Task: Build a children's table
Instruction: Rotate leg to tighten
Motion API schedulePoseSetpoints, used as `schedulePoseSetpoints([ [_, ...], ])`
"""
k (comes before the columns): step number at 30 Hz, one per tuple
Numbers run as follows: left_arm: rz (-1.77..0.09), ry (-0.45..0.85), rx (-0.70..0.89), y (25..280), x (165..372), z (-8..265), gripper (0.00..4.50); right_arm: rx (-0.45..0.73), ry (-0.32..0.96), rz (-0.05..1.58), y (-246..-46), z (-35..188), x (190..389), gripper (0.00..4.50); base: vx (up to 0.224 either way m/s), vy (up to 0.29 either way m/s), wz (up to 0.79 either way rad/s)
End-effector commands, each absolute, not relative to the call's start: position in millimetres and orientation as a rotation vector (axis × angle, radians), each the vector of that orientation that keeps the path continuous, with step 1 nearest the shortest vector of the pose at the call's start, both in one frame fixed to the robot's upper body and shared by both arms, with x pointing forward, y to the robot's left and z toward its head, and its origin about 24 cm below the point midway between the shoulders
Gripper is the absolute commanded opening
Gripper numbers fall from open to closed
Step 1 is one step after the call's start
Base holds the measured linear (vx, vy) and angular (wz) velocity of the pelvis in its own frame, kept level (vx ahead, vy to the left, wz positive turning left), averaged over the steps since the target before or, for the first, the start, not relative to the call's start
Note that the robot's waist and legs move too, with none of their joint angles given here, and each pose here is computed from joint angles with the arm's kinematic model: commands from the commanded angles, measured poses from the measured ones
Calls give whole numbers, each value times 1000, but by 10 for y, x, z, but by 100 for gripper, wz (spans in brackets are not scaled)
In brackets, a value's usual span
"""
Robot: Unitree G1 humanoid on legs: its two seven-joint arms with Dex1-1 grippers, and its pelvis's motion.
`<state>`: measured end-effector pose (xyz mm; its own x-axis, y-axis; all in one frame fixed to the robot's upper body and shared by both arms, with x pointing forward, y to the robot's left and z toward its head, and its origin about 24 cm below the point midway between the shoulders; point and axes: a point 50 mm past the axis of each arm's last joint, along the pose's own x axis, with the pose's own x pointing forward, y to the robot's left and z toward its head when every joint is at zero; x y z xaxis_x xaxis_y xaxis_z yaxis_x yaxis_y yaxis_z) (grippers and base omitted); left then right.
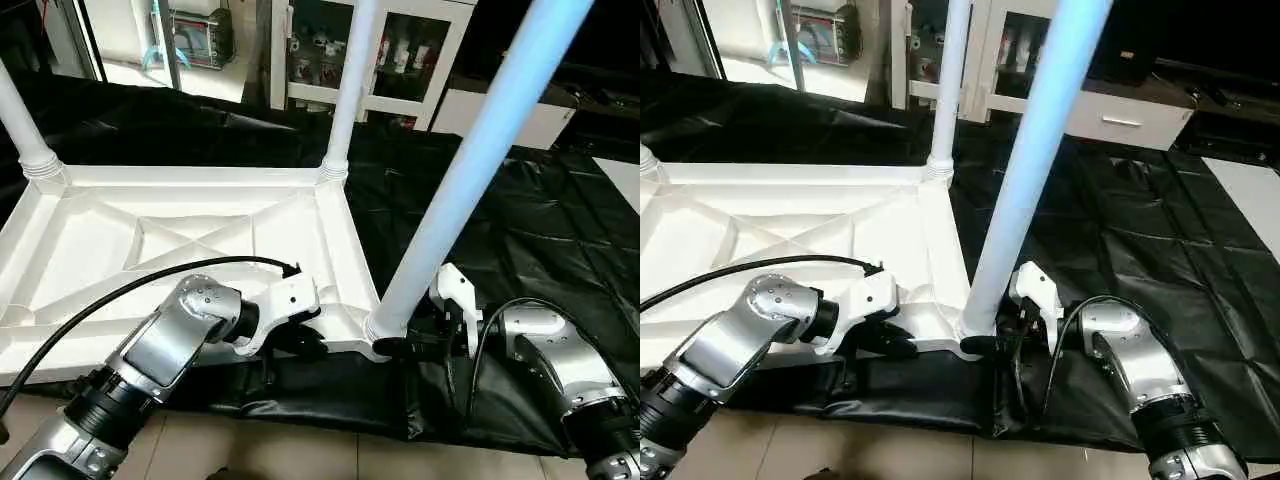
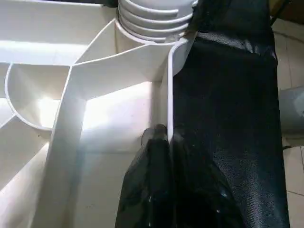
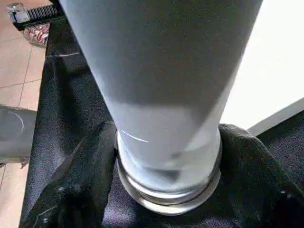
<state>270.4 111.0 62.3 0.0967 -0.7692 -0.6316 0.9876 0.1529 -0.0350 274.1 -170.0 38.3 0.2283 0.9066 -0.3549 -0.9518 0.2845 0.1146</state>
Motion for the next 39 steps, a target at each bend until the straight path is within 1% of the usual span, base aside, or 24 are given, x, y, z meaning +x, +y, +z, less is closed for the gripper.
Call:
schedulePoseSetpoints([
  [1,-1424,577,452,1024,2659,638,0,-143,367,1307,-1670,402,2743,281,0,0,0],
  [4,-1421,579,453,1029,2664,638,0,-143,365,1288,-1662,388,2751,278,0,0,0],
  [7,-1364,579,446,1031,2715,624,0,-186,397,1135,-1663,285,2846,277,0,0,0],
  [8,-1364,579,446,1031,2715,624,0,-186,397,1135,-1663,285,2846,277,0,0,0],
  [10,-1212,573,419,1015,2860,595,0,-162,422,953,-1640,200,2952,276,0,0,0],
  [11,-1205,573,417,1014,2866,593,0,-160,423,945,-1639,196,2956,276,0,0,0],
  [13,-1060,583,382,987,2997,562,0,-96,445,764,-1589,131,3051,275,0,0,0],
  [14,-1050,585,379,984,3006,559,0,-93,446,750,-1584,127,3058,275,0,0,0],
  [15,-998,597,362,967,3049,546,0,-76,454,678,-1555,104,3092,275,0,0,0],
  [16,-929,603,347,930,3112,536,0,-51,459,566,-1508,72,3139,275,0,0,0],
  [17,-849,597,343,864,3188,529,0,-3,466,435,-1416,32,3180,275,0,0,0],
  [18,-841,596,343,857,3195,529,0,3,468,423,-1406,29,3183,275,0,0,0],
  [19,-789,572,342,791,3248,538,0,48,468,354,-1306,7,3198,275,0,0,0],
  [21,-738,537,325,702,3298,560,0,83,469,303,-1174,-12,3208,275,0,0,0],
  [22,-709,513,313,615,3326,576,0,92,489,266,-1035,-36,3209,275,0,0,0],
  [24,-701,508,310,589,3335,581,0,86,493,252,-1000,-40,3212,275,0,0,0],
  [27,-671,491,302,540,3384,614,0,50,437,290,-883,41,3253,275,0,0,0],
  [30,-661,489,308,560,3408,623,0,51,400,288,-898,94,3290,275,0,0,0],
  [32,-656,492,314,611,3417,616,0,78,344,324,-913,171,3316,275,0,0,0],
  [33,-656,492,314,611,3417,616,0,78,344,324,-913,171,3316,275,0,0,0],
  [34,-654,496,316,644,3421,607,0,135,305,408,-906,243,3303,275,0,0,0],
  [35,-653,497,316,651,3422,605,0,145,297,425,-906,257,3298,310,0,0,0],
  [36,-653,498,318,661,3423,601,0,160,286,439,-915,276,3292,331,0,0,0],
  [39,-661,501,323,693,3419,586,0,196,266,461,-969,307,3274,365,0,0,0],
])
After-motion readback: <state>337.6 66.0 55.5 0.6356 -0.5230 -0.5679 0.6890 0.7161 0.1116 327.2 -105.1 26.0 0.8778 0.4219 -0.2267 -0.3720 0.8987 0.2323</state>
